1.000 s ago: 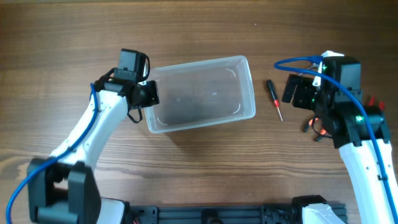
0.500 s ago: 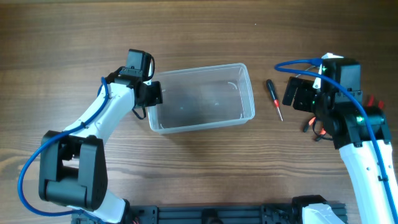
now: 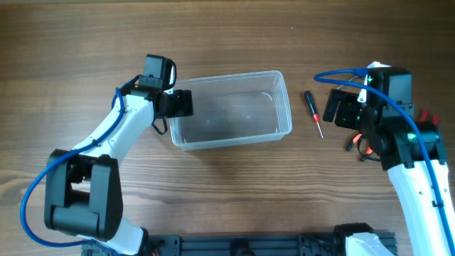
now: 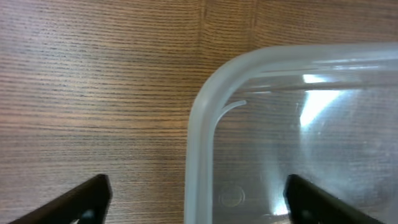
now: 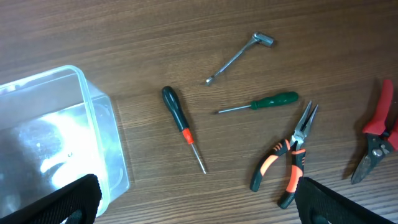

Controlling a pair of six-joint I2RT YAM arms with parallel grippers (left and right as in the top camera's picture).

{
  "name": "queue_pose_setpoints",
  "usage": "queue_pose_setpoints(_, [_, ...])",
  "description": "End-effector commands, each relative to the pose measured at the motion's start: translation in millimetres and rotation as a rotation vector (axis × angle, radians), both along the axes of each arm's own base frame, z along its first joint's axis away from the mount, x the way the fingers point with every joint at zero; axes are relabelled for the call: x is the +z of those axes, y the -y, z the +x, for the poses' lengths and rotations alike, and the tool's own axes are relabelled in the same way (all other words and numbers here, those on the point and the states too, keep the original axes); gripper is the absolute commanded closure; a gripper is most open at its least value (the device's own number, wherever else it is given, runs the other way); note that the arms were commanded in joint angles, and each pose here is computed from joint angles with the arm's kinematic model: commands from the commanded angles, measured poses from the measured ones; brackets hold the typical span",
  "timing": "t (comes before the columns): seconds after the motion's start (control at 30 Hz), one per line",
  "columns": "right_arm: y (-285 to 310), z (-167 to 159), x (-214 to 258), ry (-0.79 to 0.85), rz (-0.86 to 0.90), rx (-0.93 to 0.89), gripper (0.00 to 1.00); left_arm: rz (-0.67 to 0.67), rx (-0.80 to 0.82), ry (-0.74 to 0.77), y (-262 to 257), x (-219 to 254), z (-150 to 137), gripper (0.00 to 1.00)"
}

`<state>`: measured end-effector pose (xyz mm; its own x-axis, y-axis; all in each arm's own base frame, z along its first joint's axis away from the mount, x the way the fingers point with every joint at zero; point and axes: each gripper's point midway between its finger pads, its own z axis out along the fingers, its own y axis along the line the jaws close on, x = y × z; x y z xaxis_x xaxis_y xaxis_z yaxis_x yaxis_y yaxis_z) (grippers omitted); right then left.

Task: Pack container
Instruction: 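Slide the container with the left gripper to the table center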

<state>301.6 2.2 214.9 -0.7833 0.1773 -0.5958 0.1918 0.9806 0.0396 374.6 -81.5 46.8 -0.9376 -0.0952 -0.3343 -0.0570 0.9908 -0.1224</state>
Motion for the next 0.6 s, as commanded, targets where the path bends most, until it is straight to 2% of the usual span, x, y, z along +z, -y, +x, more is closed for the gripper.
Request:
queue_pose_setpoints(0.0, [-11, 0, 10, 0.017, 0.008, 0.096, 0.00, -0.013, -0.009, 0.054, 3, 19, 6, 0.00])
queue_pose_setpoints(0.13, [-15, -4, 9, -0.005, 0.012, 0.129, 0.00, -0.045, -0.009, 0.210, 5, 87, 16, 0.00])
queue_pose_setpoints(0.23, [-13, -6, 34, 0.007, -0.011, 0.141, 0.00, -0.049, 0.006, 0.353, -1, 153, 12, 0.00])
queue_pose_setpoints(0.3, [-13, -2, 58, 0.001, -0.025, 0.159, 0.00, -0.003, 0.081, 0.470, -20, 197, 3, 0.00])
queue_pose_setpoints(0.33, [-14, 4, 68, -0.045, -0.023, 0.163, 0.00, 0.016, 0.216, 0.526, -44, 219, -8, 0.00])
queue_pose_setpoints(0.47, [-23, 35, 54, -0.153, -0.029, 0.235, 0.00, -0.004, 0.463, 0.525, -91, 231, -37, 0.00])
queue_pose_setpoints(0.57, [-26, 69, 9, -0.248, -0.045, 0.272, 0.00, 0.013, 0.637, 0.414, -131, 212, -63, 0.00])
